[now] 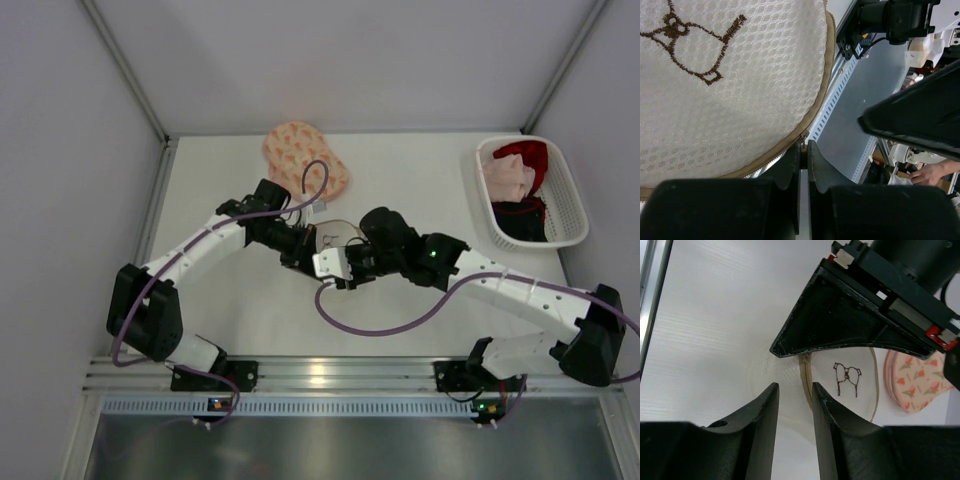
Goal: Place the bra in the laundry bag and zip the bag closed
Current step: Zip the zipper on the laundry bag.
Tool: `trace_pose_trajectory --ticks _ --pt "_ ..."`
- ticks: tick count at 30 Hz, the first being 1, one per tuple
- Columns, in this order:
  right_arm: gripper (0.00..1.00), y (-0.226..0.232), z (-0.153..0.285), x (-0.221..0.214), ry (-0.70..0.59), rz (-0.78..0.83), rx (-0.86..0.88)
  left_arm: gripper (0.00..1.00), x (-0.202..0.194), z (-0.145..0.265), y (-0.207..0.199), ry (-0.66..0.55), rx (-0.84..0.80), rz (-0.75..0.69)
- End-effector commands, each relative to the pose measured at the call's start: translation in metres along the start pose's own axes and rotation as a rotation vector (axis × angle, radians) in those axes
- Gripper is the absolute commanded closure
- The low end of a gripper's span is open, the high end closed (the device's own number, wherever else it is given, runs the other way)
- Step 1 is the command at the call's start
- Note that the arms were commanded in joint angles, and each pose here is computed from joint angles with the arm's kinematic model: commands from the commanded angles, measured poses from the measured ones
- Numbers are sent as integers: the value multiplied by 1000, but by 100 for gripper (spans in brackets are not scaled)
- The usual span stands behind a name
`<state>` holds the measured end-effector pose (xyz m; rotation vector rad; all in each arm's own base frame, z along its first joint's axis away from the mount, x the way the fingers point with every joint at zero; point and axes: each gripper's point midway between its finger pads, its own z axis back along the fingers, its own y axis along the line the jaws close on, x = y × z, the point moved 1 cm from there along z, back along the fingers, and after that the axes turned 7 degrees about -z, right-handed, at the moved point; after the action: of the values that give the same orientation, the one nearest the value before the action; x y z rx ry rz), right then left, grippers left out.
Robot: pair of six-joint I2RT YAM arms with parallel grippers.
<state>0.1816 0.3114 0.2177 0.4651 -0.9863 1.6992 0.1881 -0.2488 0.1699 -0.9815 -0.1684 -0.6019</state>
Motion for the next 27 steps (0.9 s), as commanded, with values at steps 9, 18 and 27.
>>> trace_pose_trajectory --ticks 9,18,27 --pt "67 -1 -37 6 31 50 28 100 8 1 -12 -31 -25 -53" --pt "67 -9 -22 22 5 62 -21 100 2 1 -12 -27 -24 -51" --pt "66 -10 -29 17 20 86 -18 100 0 1 -12 -24 -27 -52"
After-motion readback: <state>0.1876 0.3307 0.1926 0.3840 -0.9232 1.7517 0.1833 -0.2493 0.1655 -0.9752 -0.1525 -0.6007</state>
